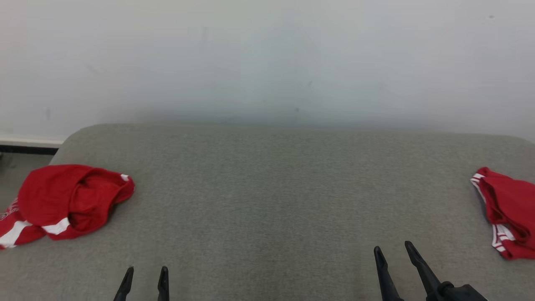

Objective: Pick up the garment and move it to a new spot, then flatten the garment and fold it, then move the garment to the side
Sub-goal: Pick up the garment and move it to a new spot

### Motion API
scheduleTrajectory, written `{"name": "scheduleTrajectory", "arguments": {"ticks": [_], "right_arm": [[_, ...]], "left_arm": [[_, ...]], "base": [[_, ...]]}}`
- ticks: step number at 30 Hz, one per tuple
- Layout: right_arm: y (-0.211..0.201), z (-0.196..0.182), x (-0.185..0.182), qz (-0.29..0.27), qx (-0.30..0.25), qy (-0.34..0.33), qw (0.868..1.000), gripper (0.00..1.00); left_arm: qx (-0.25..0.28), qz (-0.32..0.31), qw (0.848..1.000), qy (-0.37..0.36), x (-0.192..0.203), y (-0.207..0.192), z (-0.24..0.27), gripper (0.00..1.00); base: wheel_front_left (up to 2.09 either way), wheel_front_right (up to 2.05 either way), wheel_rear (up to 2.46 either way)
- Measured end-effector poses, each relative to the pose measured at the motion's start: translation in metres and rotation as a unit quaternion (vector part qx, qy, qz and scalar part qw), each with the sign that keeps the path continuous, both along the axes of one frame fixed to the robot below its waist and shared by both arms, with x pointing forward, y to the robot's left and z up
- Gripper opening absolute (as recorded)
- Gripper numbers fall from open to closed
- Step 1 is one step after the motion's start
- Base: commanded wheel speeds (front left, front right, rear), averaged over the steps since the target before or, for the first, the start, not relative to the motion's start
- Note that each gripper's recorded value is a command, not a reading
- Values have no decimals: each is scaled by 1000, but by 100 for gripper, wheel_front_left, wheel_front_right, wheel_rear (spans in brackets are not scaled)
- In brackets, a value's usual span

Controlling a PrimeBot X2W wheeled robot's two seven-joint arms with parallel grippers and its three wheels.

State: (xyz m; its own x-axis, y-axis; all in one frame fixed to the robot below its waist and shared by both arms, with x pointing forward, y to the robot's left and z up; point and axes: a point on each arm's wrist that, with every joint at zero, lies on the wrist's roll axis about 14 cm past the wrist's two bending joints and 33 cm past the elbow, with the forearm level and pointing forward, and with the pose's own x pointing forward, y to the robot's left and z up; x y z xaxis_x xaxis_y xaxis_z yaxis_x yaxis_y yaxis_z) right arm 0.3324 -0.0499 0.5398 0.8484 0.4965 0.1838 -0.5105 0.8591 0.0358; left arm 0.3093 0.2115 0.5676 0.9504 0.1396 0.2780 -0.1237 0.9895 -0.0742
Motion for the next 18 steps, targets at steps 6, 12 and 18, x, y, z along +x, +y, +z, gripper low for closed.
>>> {"name": "scheduleTrajectory", "arguments": {"ticks": [6, 12, 18], "right_arm": [[22, -2, 3, 37, -3, 4, 999, 100], [47, -2, 4, 75, -2, 5, 997, 100], [64, -2, 4, 102, -2, 6, 995, 100]], "left_arm": [[1, 33, 999, 0, -13, 18, 0, 100], [1, 69, 998, 0, -28, 37, -1, 100], [1, 97, 995, -2, -41, 51, 1, 100]], "base": [[0, 0, 0], [0, 0, 0], [0, 0, 0]]}}
